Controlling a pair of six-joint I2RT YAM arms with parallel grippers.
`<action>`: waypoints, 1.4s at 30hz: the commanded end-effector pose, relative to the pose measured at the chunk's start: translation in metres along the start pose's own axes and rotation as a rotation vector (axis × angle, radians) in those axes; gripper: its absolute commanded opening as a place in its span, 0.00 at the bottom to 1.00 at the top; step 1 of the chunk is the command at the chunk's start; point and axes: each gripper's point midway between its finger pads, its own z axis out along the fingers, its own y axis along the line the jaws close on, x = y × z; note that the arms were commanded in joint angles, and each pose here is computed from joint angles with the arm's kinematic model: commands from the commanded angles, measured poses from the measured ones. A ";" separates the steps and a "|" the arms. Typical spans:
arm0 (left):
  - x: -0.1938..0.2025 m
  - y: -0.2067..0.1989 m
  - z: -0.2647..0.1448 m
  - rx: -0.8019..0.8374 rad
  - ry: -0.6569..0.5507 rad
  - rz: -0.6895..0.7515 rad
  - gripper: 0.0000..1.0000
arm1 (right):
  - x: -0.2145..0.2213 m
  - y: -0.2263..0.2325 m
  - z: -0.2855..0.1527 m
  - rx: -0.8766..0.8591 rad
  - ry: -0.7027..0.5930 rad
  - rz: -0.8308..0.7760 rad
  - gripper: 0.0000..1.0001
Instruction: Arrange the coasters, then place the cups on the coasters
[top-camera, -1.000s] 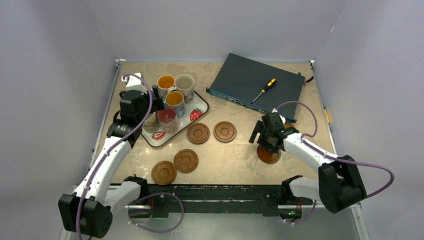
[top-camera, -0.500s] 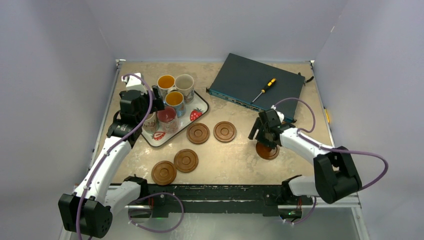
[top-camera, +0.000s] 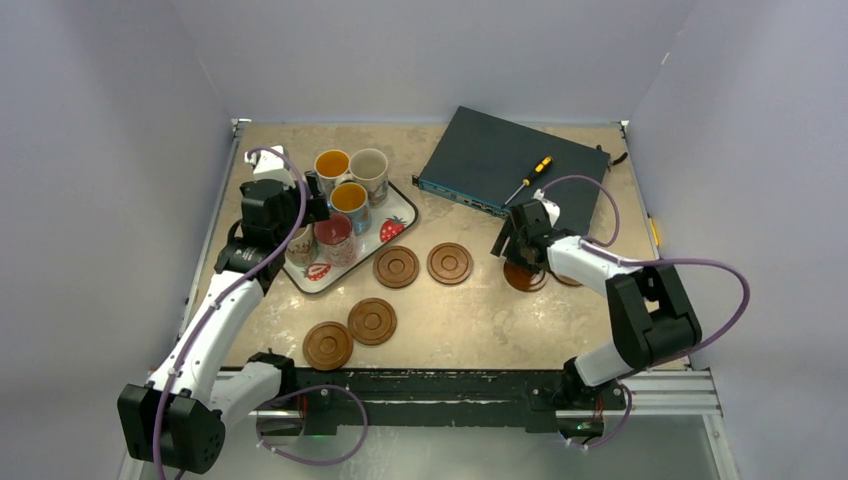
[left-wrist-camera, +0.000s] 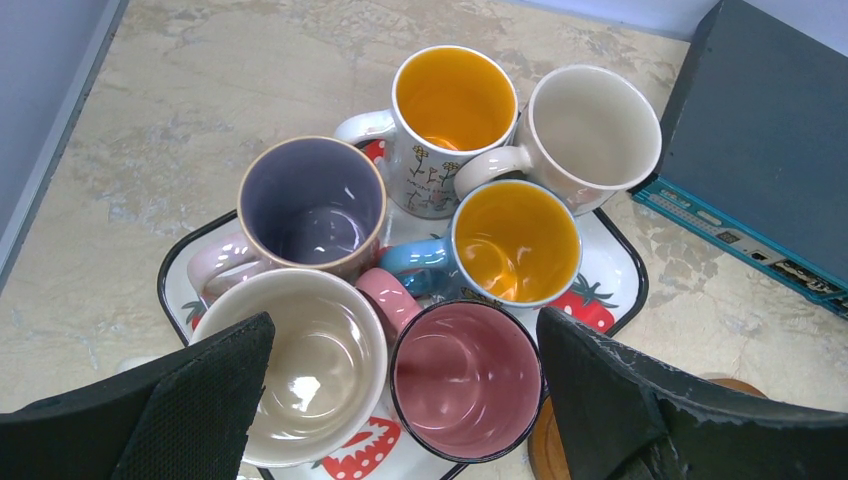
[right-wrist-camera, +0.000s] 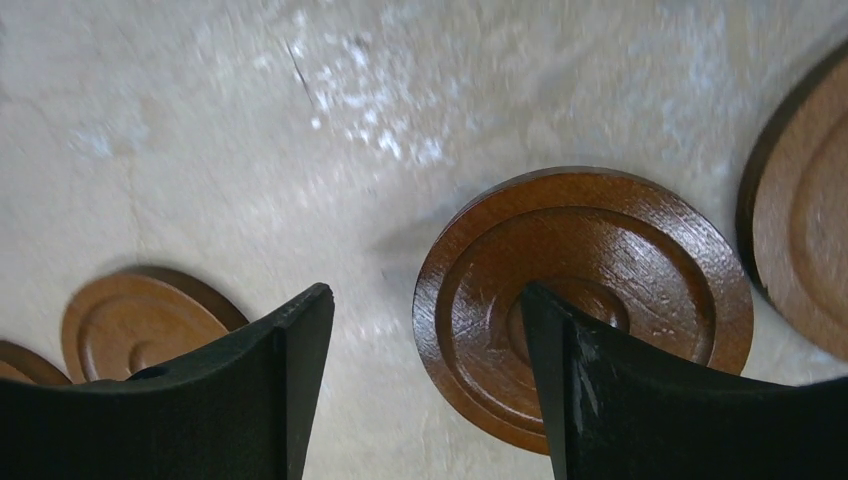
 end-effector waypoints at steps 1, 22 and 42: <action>-0.012 -0.003 0.000 0.002 -0.030 -0.001 0.98 | -0.003 -0.011 0.026 0.033 0.001 0.000 0.72; -0.004 -0.002 0.008 -0.005 0.004 0.014 0.99 | -0.028 -0.026 0.047 0.055 -0.034 0.031 0.67; -0.002 -0.003 0.010 -0.006 0.013 0.016 0.99 | -0.042 -0.055 0.034 0.132 -0.082 0.050 0.67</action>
